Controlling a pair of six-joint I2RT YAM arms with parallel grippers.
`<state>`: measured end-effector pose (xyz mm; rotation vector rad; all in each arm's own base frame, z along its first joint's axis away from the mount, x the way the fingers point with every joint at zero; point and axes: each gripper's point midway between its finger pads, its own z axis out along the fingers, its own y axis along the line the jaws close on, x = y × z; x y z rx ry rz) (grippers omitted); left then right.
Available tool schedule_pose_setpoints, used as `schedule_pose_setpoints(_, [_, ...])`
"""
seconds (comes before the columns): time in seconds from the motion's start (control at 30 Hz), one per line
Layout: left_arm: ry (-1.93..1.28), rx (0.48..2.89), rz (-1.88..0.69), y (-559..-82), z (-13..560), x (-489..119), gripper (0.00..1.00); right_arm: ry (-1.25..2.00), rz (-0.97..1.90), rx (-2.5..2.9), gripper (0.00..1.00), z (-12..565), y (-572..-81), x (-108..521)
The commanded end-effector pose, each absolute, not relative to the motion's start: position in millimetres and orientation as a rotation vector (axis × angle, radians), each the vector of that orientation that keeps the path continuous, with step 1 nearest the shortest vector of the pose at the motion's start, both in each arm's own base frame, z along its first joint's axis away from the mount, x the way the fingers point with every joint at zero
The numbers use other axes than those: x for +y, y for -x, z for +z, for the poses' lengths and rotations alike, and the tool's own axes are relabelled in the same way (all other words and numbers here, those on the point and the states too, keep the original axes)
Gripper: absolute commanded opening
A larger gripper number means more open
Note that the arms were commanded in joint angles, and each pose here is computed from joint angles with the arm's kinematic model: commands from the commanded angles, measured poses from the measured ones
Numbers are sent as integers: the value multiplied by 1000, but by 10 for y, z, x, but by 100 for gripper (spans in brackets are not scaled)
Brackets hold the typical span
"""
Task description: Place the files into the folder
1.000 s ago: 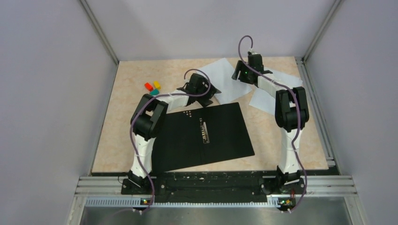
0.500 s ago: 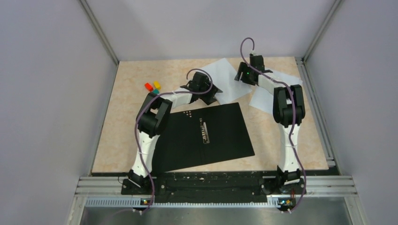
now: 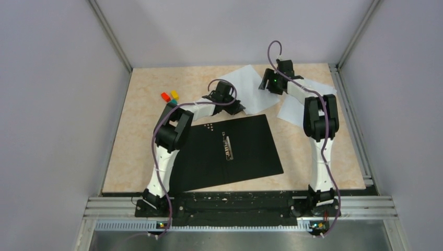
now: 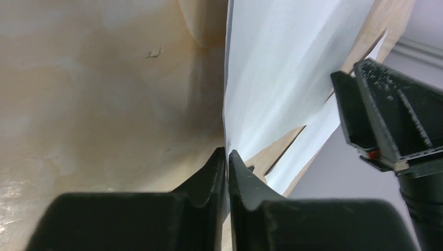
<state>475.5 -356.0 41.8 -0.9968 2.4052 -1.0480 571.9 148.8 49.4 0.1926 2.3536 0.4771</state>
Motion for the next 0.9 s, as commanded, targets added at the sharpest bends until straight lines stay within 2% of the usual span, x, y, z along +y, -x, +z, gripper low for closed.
schedule_pose_setpoints(0.0, [986, 2337, -1161, -4920, 736, -3622, 0, -168, 512, 2353, 68, 722, -5813, 1526])
schedule_pose_setpoints(0.2, [920, 2251, -1319, -4893, 1345, -3464, 0, -130, 534, 2385, 79, 1150, -5666, 1531])
schedule_pose_setpoints(0.4, [825, 2252, -1527, -4398, 1566, -3272, 0, -155, 686, 2383, 85, 1432, -5144, 1551])
schedule_pose_setpoints(0.77, [723, 2283, -1715, -3558, 1662, -3144, 0, -273, 1086, 2331, 91, 1323, -4104, 1832])
schedule_pose_setpoints(0.87, [717, 2274, -1737, -3453, 1671, -3108, 0, -329, 1068, 2361, 91, 1152, -3945, 1781])
